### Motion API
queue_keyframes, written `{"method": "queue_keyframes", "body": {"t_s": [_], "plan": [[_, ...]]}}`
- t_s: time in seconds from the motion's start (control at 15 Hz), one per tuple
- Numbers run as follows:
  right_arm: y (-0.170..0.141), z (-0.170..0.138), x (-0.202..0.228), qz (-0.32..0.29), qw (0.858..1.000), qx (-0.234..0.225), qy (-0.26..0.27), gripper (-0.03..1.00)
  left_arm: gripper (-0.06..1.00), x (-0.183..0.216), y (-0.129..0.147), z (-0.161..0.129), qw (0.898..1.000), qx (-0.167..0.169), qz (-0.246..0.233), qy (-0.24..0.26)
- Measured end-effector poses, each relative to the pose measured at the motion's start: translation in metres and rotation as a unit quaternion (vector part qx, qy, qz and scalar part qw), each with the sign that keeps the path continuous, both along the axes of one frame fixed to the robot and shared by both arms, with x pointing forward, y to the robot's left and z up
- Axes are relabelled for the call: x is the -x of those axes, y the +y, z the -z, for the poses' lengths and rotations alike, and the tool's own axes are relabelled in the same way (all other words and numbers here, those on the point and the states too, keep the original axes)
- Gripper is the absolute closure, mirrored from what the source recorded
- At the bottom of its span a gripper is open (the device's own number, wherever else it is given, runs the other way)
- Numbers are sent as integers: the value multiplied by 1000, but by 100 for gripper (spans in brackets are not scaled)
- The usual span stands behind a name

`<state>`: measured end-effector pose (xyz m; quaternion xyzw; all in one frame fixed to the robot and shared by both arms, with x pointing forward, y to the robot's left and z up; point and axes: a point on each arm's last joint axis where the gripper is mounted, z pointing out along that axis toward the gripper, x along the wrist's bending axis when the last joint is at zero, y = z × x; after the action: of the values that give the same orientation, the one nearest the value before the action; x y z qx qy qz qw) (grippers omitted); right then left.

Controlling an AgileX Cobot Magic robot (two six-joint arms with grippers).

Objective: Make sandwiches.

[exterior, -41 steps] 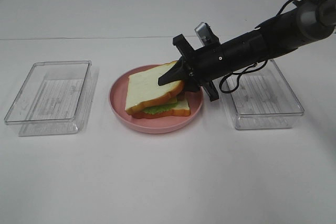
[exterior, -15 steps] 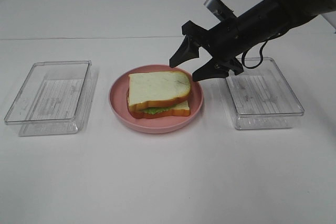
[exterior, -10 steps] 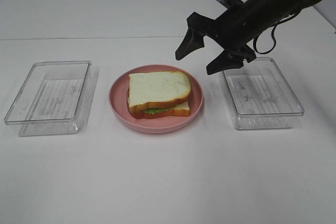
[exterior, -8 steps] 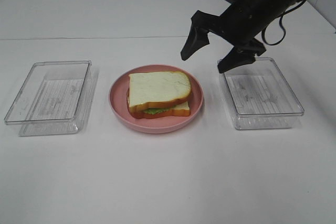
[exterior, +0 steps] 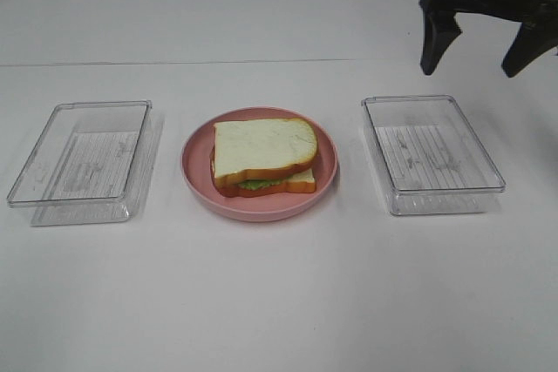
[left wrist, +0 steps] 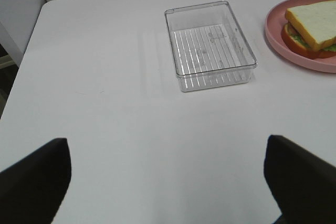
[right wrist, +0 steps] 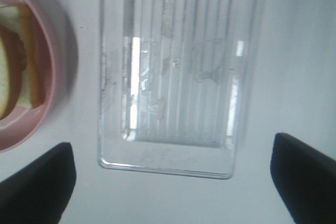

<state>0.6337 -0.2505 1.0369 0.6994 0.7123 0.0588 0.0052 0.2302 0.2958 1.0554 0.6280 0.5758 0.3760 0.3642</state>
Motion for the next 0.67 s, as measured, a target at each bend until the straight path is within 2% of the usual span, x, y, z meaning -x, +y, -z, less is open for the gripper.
{"method": "queue_keyframes", "body": {"t_s": [0.2,0.4,0.67], "plan": [[-41,-1,-2,25,1000,3,2,1,3,0,0,0,1000,0,0,0],[-41,-25,12,22,999,3,-28,1,3,0,0,0,1000,0,0,0],[-42,-43,68,24,999,7,-26,3,3,0,0,0,1000,0,0,0]]}}
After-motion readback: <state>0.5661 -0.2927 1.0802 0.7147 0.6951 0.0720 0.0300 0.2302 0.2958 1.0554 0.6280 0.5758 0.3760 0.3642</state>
